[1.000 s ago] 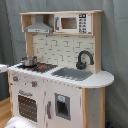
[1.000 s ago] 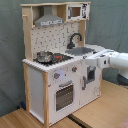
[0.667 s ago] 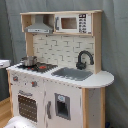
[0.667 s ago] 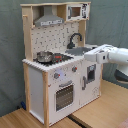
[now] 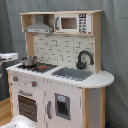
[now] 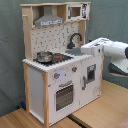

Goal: Play with the kitchen

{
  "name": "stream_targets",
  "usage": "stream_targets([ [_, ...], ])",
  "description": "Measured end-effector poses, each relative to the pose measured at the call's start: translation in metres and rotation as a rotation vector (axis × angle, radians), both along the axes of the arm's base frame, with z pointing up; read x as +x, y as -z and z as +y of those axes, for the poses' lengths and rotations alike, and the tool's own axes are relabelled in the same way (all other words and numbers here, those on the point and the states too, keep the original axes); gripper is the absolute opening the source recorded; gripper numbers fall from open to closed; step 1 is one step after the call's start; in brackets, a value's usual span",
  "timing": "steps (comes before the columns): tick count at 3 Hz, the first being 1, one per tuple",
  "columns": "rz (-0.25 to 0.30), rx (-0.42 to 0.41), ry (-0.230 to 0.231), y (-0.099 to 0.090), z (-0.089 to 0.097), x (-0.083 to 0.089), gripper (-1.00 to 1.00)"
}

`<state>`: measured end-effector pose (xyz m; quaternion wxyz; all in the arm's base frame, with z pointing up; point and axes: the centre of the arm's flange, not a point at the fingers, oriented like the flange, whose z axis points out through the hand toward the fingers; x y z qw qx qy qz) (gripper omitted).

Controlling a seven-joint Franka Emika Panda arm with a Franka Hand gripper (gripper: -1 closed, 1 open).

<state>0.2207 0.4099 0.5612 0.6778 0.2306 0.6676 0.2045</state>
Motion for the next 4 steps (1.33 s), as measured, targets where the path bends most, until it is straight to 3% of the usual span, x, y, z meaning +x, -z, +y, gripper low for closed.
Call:
stream_targets([
  [2,-0.053,0.028,-0.004,-0.036,-0.027,0.047,1.0],
  [4,-0.075,0.049,0.019,-0.053,-0.066,0.102,1.0],
])
